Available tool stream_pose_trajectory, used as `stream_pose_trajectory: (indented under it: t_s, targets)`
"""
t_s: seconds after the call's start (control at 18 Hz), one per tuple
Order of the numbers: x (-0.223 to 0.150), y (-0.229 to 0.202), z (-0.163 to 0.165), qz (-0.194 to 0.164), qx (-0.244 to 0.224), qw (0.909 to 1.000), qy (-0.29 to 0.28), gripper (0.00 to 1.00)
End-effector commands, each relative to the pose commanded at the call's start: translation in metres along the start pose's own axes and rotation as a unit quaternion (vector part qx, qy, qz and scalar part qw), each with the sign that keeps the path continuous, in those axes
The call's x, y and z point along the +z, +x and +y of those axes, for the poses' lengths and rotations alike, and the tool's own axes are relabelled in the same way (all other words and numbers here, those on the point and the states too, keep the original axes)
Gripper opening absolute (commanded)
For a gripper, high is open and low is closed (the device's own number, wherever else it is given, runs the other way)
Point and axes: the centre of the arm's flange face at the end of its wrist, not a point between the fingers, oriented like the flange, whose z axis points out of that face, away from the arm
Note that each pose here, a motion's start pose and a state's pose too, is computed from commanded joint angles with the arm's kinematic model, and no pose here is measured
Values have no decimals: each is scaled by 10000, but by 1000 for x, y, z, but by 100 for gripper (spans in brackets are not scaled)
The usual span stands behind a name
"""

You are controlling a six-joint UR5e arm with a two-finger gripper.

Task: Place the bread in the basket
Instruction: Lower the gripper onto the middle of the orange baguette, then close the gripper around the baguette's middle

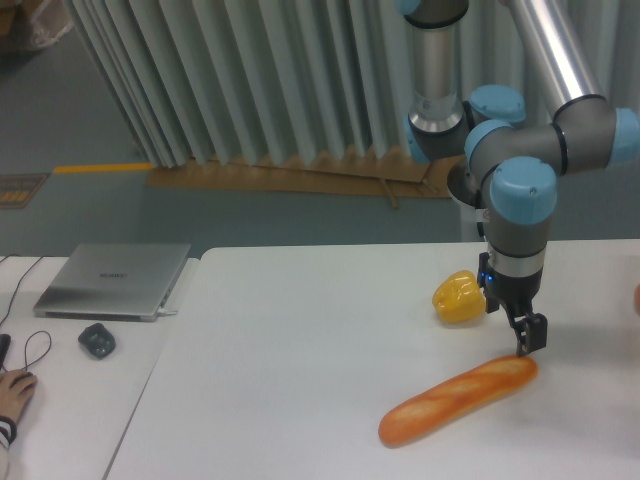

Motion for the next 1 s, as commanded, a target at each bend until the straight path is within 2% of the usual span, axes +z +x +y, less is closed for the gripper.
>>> stream_pose_trajectory:
  t_s: [0.44,0.61,1.0]
  targets:
    - [15,-8,-28,-122,145,9998,-1,100]
    - [18,-13,-30,-209,-38,9997,-109,100]
    - [32,-18,-39,-349,-47,9990,-259,100]
